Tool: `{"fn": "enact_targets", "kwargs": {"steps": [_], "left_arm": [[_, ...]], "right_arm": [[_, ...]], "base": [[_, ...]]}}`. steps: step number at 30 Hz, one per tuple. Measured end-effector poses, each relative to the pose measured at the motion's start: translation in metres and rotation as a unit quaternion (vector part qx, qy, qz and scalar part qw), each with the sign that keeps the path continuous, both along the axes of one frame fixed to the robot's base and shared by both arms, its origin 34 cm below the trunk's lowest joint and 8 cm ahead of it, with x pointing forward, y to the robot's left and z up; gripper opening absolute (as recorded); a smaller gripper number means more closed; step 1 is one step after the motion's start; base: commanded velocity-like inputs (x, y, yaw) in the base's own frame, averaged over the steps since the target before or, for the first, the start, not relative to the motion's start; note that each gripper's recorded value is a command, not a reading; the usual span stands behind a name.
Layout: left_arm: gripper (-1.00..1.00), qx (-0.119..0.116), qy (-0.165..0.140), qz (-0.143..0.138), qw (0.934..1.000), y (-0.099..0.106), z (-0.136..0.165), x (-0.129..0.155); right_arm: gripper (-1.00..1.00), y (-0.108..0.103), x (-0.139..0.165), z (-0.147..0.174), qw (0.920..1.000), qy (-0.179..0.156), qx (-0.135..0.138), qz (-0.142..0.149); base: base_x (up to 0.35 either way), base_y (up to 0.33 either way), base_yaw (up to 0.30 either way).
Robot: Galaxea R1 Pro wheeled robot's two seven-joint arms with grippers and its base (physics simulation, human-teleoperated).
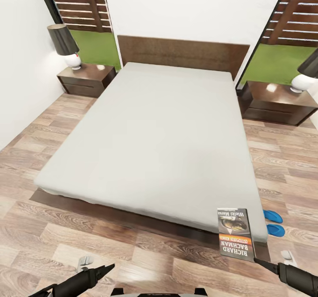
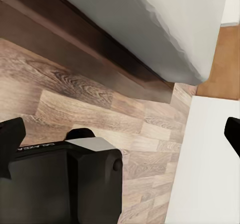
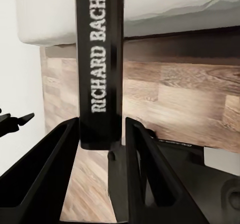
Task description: In the bedroom, move the book from the bed onto either nightstand, and place the two sandals side by side next to the bed.
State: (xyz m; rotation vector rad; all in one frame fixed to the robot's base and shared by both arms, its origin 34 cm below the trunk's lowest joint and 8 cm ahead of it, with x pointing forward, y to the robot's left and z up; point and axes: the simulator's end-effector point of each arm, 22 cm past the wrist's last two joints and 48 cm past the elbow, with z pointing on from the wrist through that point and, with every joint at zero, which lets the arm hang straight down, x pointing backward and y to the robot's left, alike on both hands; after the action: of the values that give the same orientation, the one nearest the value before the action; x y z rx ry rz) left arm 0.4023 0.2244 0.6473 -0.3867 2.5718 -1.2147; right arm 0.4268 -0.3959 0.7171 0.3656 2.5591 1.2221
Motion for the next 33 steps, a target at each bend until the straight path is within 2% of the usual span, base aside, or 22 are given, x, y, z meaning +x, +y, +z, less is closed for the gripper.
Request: {"fn": "enact_targets", "kwargs": {"steps": [9,13,15,17,20,22,24,29,33], "left_arm": [[1.0,0.002,-0.003,-0.002,1.0,-0.002,0.001,0.002],[1.0,0.009,0.005,-0.035,0.9993,-0.005,-0.002,-0.01],[1.0,0.017,0.014,-0.067,0.9975,-0.008,-0.006,-0.022],[1.0,0.042,0.029,-0.108,0.9928,-0.007,-0.016,-0.04],[1.0,0.095,0.048,-0.17,0.9797,0.002,-0.035,-0.074],[1.0,0.11,0.051,-0.201,0.972,0.004,-0.042,-0.096],[1.0,0.115,0.045,-0.233,0.9647,0.001,-0.044,-0.112],[1.0,0.134,0.044,-0.28,0.9496,0.002,-0.05,-0.132],[1.0,0.153,0.054,-0.291,0.9429,0.003,-0.057,-0.144]], "right_arm": [[-1.0,0.01,-0.019,-0.013,0.9993,0.029,0.002,-0.022],[-1.0,0.039,-0.029,-0.022,0.9985,0.041,0.023,-0.028],[-1.0,0.046,-0.034,-0.025,0.9978,0.05,0.027,-0.034],[-1.0,0.047,-0.037,-0.026,0.9975,0.053,0.028,-0.038],[-1.0,0.049,-0.038,-0.027,0.9973,0.055,0.029,-0.04],[-1.0,0.049,-0.038,-0.027,0.9972,0.055,0.03,-0.04],[-1.0,0.049,-0.038,-0.027,0.9972,0.055,0.03,-0.04],[-1.0,0.049,-0.038,-0.027,0.9972,0.054,0.031,-0.04],[-1.0,0.048,-0.038,-0.026,0.998,0.044,0.026,-0.036]], "base": [[0.0,0.0,0.257],[0.0,0.0,0.275],[0.0,0.0,0.281],[0.0,0.0,0.284],[0.0,0.0,0.287],[0.0,0.0,0.289],[0.0,0.0,0.289],[0.0,0.0,0.29],[0.0,0.0,0.291]]}}
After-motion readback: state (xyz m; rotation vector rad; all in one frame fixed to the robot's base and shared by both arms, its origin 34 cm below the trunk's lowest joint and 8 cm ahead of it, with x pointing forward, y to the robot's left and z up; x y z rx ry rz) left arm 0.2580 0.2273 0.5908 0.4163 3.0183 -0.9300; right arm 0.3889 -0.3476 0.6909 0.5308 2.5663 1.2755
